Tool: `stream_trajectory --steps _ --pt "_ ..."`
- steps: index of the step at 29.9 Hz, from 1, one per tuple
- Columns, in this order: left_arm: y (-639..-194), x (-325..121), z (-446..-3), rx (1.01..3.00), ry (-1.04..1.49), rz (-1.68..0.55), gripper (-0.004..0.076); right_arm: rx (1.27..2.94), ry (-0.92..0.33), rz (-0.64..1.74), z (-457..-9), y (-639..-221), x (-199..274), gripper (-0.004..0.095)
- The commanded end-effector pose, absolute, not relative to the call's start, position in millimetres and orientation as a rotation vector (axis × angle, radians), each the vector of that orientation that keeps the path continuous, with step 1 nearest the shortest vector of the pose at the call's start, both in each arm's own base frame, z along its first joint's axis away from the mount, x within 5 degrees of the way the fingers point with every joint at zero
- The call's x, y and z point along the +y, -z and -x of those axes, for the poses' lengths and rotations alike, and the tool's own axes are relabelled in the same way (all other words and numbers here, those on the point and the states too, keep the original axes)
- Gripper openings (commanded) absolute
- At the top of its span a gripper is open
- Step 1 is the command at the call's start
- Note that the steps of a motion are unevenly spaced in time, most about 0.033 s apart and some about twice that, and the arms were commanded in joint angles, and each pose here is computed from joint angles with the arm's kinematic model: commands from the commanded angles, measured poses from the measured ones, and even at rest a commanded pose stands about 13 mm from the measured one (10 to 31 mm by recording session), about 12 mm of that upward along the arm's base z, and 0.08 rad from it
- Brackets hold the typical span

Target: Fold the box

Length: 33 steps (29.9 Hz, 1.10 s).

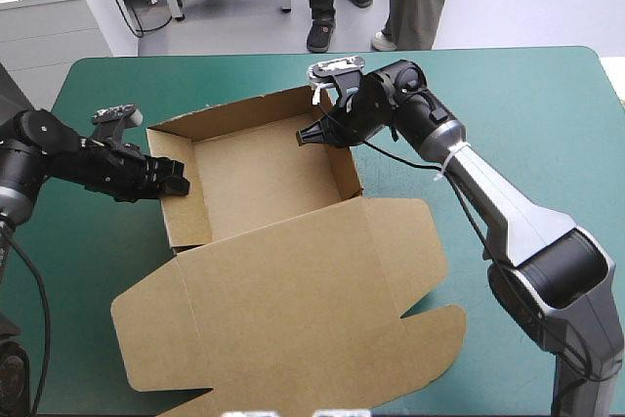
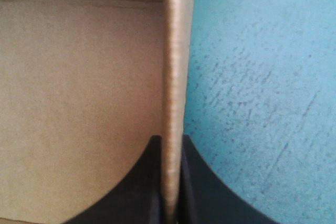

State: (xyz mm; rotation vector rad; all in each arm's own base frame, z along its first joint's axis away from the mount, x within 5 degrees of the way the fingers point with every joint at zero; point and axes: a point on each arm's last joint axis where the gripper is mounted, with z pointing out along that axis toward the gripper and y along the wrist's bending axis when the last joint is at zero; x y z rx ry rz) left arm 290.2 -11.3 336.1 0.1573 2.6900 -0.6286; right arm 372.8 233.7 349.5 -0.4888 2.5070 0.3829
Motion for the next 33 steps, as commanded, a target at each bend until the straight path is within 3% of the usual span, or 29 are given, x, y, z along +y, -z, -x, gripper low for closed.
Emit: stream_trajectory --steps 1,10,20,28,33 --pt "-353.3 -29.8 -285.6 2.645 0.652 -0.113 0.0284 2.406 -0.480 0.447 -357.6 -388.4 232.9 -0.0015" --pt "-350.3 -66.8 -289.5 2.626 0.431 -0.094 -0.0010 2.497 -0.412 0.412 -354.4 -383.0 226.8 -0.0015" --pt "-355.4 -89.5 -299.8 2.541 0.158 -0.109 -0.0008 2.603 -0.289 0.371 -353.5 -377.7 210.6 -0.0017" --pt "-369.2 -103.7 -342.4 2.626 0.157 -0.100 -0.0008 2.605 -0.259 0.345 -356.4 -376.7 205.5 -0.0017" --pt "-351.9 -119.2 -366.6 2.748 0.235 -0.133 -0.0008 2.607 -0.235 0.289 -365.2 -376.8 189.6 -0.0017"
